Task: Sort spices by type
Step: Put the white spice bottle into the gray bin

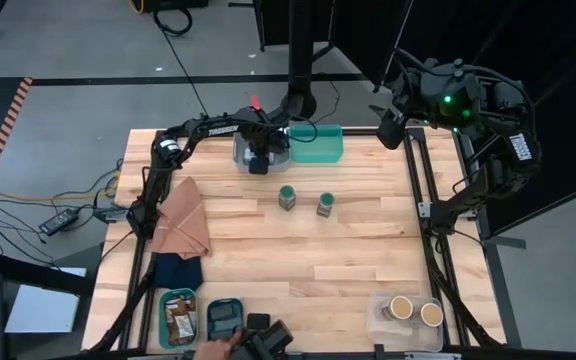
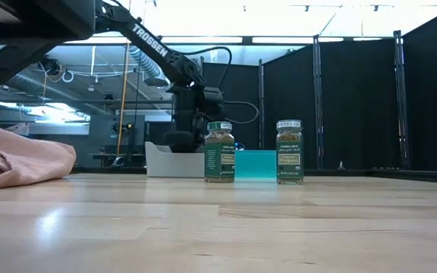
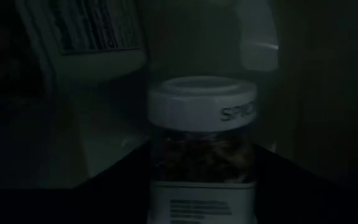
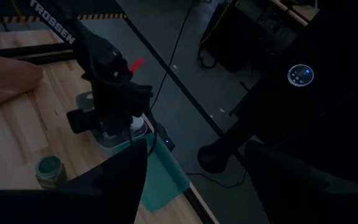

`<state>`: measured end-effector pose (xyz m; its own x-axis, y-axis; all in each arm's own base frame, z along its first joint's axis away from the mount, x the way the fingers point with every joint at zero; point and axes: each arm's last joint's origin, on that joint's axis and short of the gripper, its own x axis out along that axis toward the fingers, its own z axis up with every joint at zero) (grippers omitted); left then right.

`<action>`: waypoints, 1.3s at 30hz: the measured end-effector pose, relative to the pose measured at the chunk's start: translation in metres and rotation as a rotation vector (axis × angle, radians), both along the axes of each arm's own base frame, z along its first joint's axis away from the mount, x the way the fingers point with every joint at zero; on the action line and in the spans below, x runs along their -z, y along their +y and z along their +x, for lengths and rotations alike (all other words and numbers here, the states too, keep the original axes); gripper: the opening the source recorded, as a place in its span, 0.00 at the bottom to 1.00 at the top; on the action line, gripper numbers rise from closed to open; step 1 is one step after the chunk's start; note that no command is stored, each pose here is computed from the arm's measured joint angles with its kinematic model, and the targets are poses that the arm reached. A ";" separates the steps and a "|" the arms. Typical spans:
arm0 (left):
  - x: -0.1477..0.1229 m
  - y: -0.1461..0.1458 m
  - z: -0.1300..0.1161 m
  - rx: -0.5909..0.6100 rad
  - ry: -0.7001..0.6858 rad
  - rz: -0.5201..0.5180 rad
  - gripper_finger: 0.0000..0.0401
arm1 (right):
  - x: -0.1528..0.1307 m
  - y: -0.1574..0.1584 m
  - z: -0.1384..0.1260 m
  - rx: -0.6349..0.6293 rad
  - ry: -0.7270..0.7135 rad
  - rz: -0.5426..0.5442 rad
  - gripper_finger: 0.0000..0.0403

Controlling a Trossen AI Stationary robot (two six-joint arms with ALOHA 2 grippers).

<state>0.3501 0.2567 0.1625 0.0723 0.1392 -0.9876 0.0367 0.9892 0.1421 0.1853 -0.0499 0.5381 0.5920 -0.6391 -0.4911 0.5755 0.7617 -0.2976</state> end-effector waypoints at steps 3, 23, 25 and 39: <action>-0.001 0.000 0.000 -0.017 -0.004 -0.001 0.45 | 0.000 0.000 0.000 0.000 0.000 0.000 0.69; -0.066 0.010 0.018 -0.168 -0.199 -0.014 0.45 | 0.000 0.002 -0.002 -0.076 0.002 0.025 0.68; -0.075 0.011 0.019 -0.172 -0.214 -0.007 0.45 | -0.001 0.003 -0.003 -0.099 0.006 0.025 0.68; -0.143 0.017 0.009 -0.197 -0.430 -0.077 0.45 | -0.013 0.013 -0.031 -0.285 -0.063 0.030 0.69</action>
